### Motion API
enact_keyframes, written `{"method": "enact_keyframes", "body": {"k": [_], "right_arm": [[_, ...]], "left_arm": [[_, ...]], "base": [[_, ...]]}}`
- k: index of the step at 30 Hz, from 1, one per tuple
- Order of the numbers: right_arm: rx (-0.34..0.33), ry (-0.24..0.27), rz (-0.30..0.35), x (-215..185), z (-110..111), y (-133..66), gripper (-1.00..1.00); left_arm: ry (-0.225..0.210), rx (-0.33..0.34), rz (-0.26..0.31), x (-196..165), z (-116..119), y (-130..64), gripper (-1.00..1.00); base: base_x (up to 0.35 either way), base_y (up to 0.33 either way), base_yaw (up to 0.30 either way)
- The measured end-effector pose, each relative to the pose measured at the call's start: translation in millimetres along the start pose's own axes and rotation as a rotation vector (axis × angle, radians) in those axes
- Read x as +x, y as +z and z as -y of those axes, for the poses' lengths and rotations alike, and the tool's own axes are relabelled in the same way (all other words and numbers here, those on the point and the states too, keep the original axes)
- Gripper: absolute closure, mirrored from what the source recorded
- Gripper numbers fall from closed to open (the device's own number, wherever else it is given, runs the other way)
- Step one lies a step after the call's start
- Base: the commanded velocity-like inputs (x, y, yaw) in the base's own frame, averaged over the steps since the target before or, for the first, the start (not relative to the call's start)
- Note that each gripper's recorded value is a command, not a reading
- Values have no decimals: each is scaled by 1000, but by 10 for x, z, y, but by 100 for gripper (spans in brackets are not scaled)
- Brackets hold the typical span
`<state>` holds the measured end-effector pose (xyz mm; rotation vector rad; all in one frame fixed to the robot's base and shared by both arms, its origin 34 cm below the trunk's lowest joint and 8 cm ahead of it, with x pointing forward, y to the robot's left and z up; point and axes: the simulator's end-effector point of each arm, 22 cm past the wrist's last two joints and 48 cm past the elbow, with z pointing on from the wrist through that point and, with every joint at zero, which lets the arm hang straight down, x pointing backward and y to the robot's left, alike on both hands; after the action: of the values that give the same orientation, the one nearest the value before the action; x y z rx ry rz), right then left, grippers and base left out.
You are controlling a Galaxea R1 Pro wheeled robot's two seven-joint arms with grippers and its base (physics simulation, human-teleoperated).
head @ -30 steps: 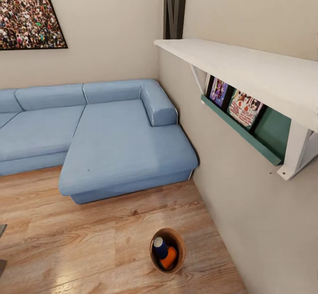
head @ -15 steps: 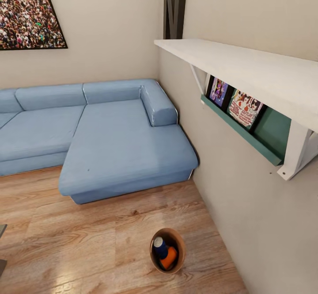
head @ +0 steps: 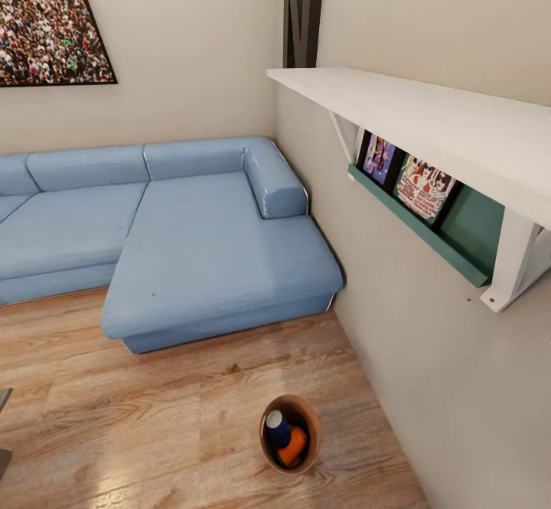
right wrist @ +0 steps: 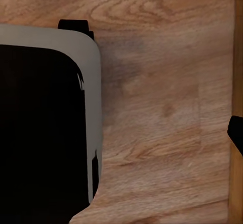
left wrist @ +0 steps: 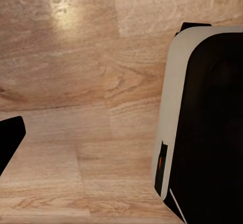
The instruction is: Put the three can of soda from the living room inside the tash can in the kitchen.
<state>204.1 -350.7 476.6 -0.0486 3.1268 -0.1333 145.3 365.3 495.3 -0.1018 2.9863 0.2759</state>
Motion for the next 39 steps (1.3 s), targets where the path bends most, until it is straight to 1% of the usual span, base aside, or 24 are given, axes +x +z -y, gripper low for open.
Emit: {"method": "enact_keyframes", "body": {"k": [11,18,22,25,33,39], "right_arm": [[1,-4,-9,42,3,-1,-100],[9,-4,-14,66,48,-3,-100],[4,-2,-16,75,5,-2,-100],[-7,4,-22,100,-85,1,-100],[-60,22,-47,220,-524,-5,-100],[-67,27,-54,251,-581,-9,-100]], "left_arm": [[0,4,0,1,18,0,-100],[-1,9,0,3,49,-2,-100],[-1,9,0,2,53,-2,-100],[-1,9,0,3,53,-2,-100],[-3,9,0,2,53,-2,-100],[-3,9,0,3,52,-2,-100]], "base": [[0,0,0],[0,0,0],[0,0,0],[0,0,0],[0,0,0],[0,0,0]]}}
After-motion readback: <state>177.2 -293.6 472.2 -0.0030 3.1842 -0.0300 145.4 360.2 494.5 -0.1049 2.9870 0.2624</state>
